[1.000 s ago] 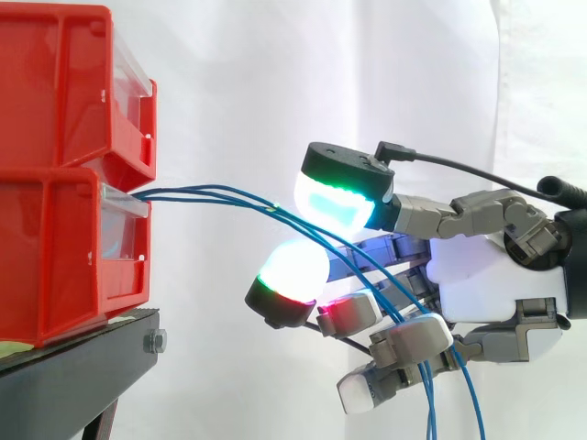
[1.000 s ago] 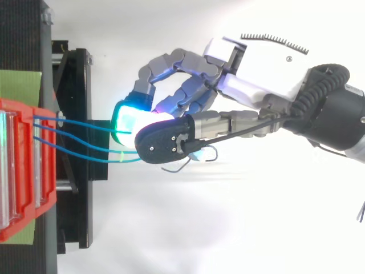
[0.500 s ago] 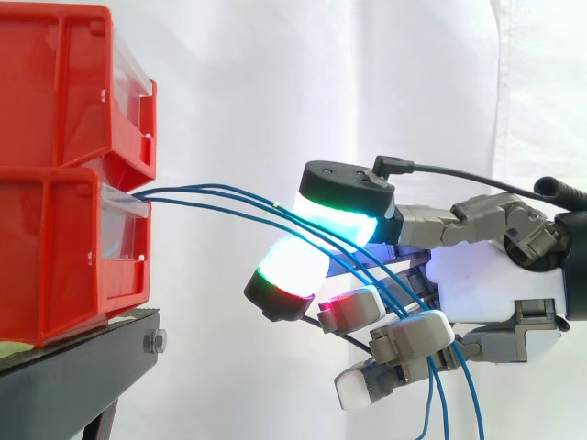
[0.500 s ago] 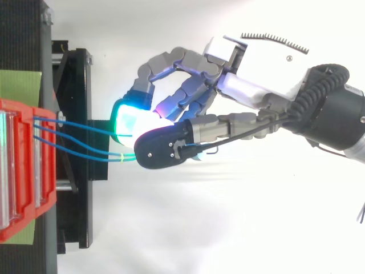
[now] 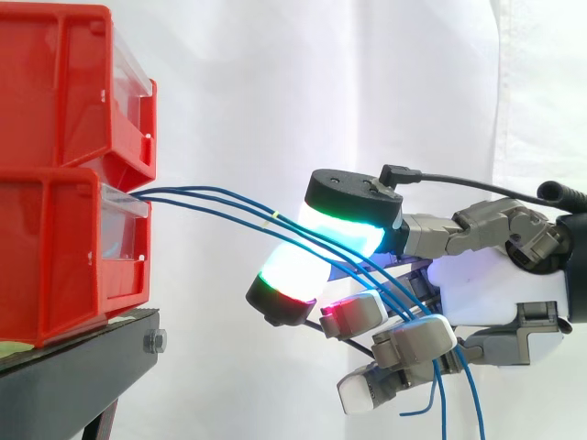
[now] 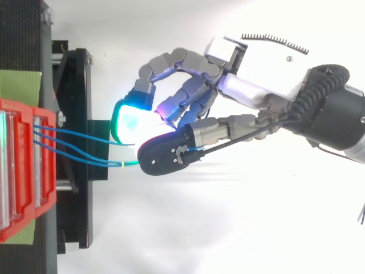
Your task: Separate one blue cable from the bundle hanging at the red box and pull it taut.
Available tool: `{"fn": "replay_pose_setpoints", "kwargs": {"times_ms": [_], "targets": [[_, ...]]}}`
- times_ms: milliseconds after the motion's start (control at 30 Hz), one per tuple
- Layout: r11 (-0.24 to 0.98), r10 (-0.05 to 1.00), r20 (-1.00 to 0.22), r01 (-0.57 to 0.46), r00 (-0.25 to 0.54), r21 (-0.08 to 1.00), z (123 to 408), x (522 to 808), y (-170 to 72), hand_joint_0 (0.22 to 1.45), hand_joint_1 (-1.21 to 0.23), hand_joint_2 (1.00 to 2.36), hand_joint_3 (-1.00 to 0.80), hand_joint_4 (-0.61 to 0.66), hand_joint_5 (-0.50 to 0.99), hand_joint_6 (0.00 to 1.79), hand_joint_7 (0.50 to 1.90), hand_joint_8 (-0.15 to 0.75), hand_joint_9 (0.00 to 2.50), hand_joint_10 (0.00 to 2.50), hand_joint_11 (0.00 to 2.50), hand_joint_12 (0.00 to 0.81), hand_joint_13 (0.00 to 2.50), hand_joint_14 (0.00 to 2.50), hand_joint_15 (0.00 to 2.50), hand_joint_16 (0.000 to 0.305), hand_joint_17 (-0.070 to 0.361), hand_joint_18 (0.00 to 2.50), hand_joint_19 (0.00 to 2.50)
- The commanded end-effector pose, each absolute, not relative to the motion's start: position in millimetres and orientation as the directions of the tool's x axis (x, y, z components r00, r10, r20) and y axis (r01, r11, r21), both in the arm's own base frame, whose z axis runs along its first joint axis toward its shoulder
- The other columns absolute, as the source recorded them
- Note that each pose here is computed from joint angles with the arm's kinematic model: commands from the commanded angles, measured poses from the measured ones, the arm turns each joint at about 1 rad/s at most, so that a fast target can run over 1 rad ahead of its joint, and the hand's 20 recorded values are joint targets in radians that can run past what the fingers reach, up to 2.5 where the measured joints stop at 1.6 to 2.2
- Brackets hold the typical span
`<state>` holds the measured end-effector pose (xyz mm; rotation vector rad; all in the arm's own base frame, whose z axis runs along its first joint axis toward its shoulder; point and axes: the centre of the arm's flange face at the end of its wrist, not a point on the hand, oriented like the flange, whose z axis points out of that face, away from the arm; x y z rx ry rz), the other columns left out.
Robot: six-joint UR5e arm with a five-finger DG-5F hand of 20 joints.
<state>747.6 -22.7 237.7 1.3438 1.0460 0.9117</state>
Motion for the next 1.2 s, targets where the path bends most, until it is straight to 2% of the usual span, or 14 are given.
{"fn": "replay_pose_setpoints", "kwargs": {"times_ms": [0,133,300,433,567,667,833,933,1000,1033,1167], "targets": [[0.044,0.952,-0.062,0.068,0.301,0.997,237.8,747.7,-21.3,0.60,-0.70,1.00,-0.50,0.04,-0.25,0.93,0.87,0.225,1.08,0.00,1.58,0.291,1.36,0.02,1.28,0.052,0.117,0.72,0.61],[0.044,0.952,-0.063,0.070,0.300,0.997,237.1,747.3,-20.3,0.51,-0.63,1.00,-0.50,0.08,-0.25,0.93,0.84,0.253,1.05,0.06,1.54,0.325,1.36,0.02,1.25,0.058,0.130,0.71,0.61],[0.042,0.952,-0.061,0.068,0.301,0.997,237.2,747.5,-20.3,0.50,-0.66,1.00,-0.50,0.08,-0.25,0.93,0.83,0.246,1.05,0.07,1.53,0.326,1.36,0.02,1.23,0.059,0.132,0.71,0.61],[0.042,0.952,-0.061,0.068,0.299,0.997,237.8,747.7,-19.1,0.57,-0.74,1.00,-0.50,0.05,-0.24,0.92,0.85,0.224,1.08,0.00,1.59,0.300,1.35,0.02,1.25,0.054,0.121,0.69,0.61],[0.043,0.952,-0.061,0.065,0.301,0.997,238.0,748.0,-20.2,0.68,-0.76,1.00,-0.50,0.01,-0.24,0.92,0.87,0.220,1.09,0.00,1.58,0.295,1.34,0.02,1.25,0.052,0.117,0.70,0.59],[0.044,0.952,-0.062,0.066,0.299,0.997,237.9,747.9,-19.1,0.72,-0.78,1.00,-0.50,-0.02,-0.24,0.92,0.94,0.211,1.09,0.00,1.58,0.288,1.33,0.02,1.23,0.052,0.117,0.70,0.59],[0.044,0.953,-0.062,0.066,0.298,0.997,237.9,747.9,-17.9,0.76,-0.83,1.00,-0.50,-0.07,-0.24,0.92,0.89,0.190,1.05,0.00,1.58,0.301,1.28,0.02,1.21,0.051,0.114,0.69,0.56],[0.043,0.953,-0.061,0.067,0.298,0.997,237.8,747.7,-18.0,0.73,-0.90,1.00,-0.50,-0.23,-0.22,0.90,0.92,0.137,1.01,0.01,1.50,0.313,1.06,0.03,1.08,0.047,0.106,0.62,0.51],[0.043,0.953,-0.062,0.069,0.298,0.997,237.7,747.6,-18.0,0.72,-0.92,1.00,-0.50,-0.27,-0.22,0.89,0.93,0.125,0.98,0.01,1.45,0.324,0.95,0.03,0.97,0.047,0.105,0.59,0.50],[0.042,0.953,-0.061,0.070,0.298,0.997,237.5,747.4,-18.0,0.69,-0.94,1.00,-0.50,-0.28,-0.22,0.89,0.92,0.129,0.94,0.01,1.38,0.332,0.77,0.03,0.80,0.046,0.103,0.54,0.46],[0.037,0.952,-0.062,0.087,0.300,0.996,236.0,745.3,-20.8,0.65,-0.97,1.00,-0.50,-0.29,-0.21,0.87,0.94,0.134,0.86,0.02,1.26,0.329,0.60,0.02,0.59,0.045,0.102,0.45,0.42]]}}
